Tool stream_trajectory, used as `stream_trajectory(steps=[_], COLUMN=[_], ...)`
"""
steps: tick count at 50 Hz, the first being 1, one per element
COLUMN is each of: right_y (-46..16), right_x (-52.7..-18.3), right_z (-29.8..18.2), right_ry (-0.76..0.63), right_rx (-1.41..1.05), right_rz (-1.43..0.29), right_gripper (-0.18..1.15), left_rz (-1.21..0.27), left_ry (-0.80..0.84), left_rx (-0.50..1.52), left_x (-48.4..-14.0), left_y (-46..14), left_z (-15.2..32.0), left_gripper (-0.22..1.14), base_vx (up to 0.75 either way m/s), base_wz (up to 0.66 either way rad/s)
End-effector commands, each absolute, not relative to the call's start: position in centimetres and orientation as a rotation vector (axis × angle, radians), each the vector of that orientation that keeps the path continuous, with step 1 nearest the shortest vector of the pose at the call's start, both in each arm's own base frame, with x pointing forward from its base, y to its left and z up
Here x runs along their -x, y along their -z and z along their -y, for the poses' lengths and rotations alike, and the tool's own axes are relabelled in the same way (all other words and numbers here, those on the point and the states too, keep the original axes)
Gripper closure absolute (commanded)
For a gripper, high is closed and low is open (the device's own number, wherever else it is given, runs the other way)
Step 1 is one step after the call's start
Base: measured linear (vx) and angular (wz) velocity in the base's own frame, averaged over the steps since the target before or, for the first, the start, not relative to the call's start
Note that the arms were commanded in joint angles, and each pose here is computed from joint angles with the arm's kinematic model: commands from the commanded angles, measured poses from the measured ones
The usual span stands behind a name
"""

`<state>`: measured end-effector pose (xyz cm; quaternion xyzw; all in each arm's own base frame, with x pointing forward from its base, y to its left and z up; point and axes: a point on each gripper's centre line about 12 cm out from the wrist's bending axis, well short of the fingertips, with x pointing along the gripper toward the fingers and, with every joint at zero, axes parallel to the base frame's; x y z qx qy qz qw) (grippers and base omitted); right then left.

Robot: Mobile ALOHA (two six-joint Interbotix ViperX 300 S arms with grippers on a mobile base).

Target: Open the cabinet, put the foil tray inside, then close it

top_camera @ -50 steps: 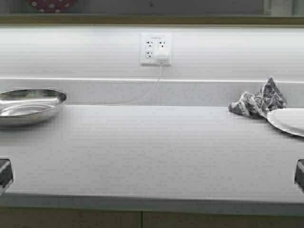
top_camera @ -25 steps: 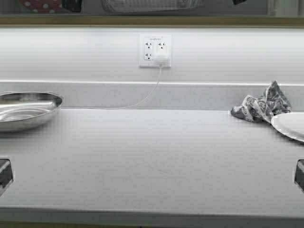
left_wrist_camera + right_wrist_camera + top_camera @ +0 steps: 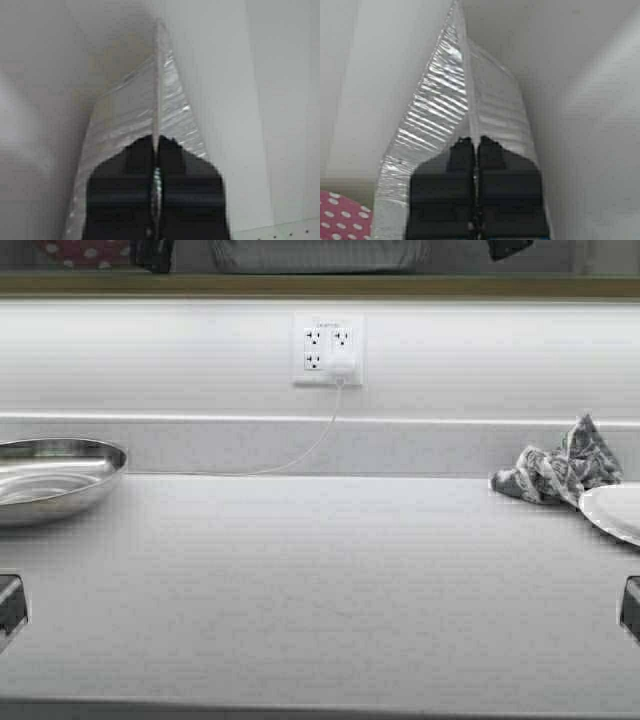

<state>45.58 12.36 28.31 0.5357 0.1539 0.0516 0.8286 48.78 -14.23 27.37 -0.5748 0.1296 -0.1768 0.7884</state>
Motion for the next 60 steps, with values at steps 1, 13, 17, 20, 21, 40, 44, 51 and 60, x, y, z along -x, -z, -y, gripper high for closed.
stream_trajectory(steps=[1,13,17,20,21,40,44,51,60], right_y=[-29.2,-29.6,-29.8,-29.9,-29.9,-30.3,-31.0,-32.7,-34.4], right_x=[-45.4,-45.4,-45.2,-45.4,-45.4,-45.0,-44.5,-42.9,-40.4], right_z=[-12.5,-12.3,-12.3,-11.9,-11.9,-10.6,-10.6,-10.6,-12.2], right_ry=[-0.123,-0.141,-0.151,-0.146,-0.144,-0.13,-0.148,-0.185,-0.262], right_rx=[-1.145,-1.147,-1.158,-1.163,-1.163,-1.149,-1.113,-1.009,-0.726], right_rz=[-0.311,-0.28,-0.259,-0.251,-0.25,-0.23,-0.218,-0.183,-0.15], right_gripper=[0.89,0.41,0.14,0.0,-0.02,0.0,0.02,0.28,1.07], left_rz=[-0.247,-0.219,-0.194,-0.178,-0.173,-0.121,-0.082,-0.052,-0.117], left_ry=[0.415,0.358,0.343,0.336,0.336,0.308,0.346,0.373,0.319], left_rx=[1.256,1.364,1.362,1.351,1.346,1.345,1.325,1.207,0.901], left_x=[-48.3,-47.9,-47.9,-47.8,-47.8,-46.9,-46.2,-44.9,-42.5], left_y=[-28.9,-28.6,-28.7,-29.0,-29.1,-30.0,-30.9,-31.8,-32.8], left_z=[14.4,13.3,12.5,12.1,12.0,9.6,9.4,9.3,10.6], left_gripper=[0.89,0.58,0.33,0.16,0.11,0.02,0.04,0.39,1.04], base_vx=[0.03,0.02,0.01,0.01,0.01,0.0,0.0,0.0,0.0], base_wz=[-0.01,0.0,0.0,0.01,0.0,0.0,0.0,0.0,0.0])
